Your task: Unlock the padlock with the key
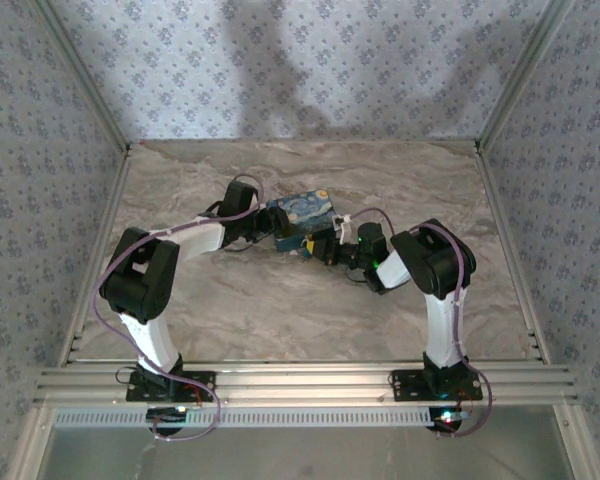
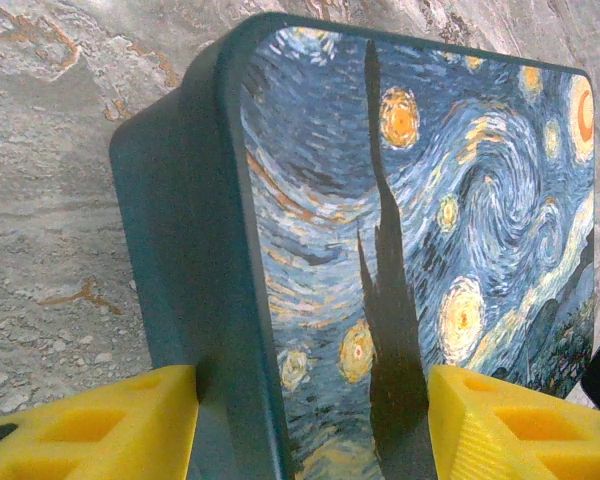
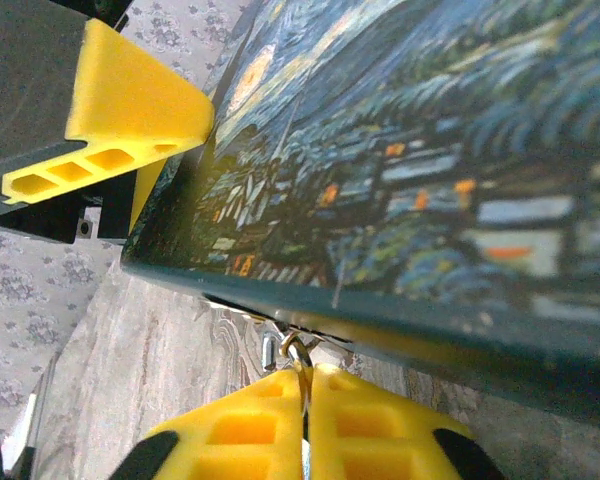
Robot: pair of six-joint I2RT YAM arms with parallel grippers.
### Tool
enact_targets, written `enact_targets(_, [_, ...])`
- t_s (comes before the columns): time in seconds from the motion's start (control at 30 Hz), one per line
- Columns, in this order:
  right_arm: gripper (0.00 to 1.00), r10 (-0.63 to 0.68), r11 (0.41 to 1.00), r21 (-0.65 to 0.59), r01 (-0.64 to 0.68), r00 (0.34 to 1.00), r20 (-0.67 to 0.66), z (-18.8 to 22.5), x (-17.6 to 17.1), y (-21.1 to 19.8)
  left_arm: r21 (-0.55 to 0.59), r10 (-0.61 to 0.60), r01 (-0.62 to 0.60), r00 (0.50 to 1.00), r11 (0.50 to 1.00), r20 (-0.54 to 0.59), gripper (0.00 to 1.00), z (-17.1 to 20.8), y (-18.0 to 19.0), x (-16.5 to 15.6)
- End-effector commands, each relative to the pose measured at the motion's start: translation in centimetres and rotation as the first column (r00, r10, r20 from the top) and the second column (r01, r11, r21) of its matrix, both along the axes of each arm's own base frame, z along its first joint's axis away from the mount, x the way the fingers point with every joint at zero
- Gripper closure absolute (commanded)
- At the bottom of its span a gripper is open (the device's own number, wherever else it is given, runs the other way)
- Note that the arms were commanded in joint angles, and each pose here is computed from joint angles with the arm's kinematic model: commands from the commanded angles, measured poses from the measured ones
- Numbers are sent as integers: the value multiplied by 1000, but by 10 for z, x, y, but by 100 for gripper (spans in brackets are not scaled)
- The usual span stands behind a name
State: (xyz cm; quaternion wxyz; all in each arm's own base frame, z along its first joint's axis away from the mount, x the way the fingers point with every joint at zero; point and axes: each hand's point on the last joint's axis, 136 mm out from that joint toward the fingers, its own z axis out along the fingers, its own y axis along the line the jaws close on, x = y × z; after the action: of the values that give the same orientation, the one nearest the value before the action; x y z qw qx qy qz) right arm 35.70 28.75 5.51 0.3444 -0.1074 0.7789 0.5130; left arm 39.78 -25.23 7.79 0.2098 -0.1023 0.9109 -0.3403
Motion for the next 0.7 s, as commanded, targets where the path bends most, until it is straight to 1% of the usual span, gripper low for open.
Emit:
enact_targets(0.0, [95,-17,1000,-2,17,1000,-11,-4,2,-2,71,8,-1,995,998,-98,40,-35,9,-19])
enact_targets(0.17, [100,-83,996,31,84,996,-33,0,8,-12,77,6,2,995,997,-104,40,-39,9,-24])
enact_targets(0.37, [100,-187,979,74,191,981,-52,12,13,-26,84,3,7,994,996,-110,40,-42,8,-35])
enact_targets(0.47, [100,-241,961,117,249,967,-79,19,16,-34,83,1,8,994,997,-111,40,-42,7,-41])
enact_targets(0.57, [100,-269,947,151,284,957,-111,22,17,-37,84,-3,13,994,996,-113,40,-43,5,-48])
enact_targets(0.67, [100,-268,945,163,285,956,-119,25,17,-34,84,-13,23,993,996,-116,40,-42,2,-55])
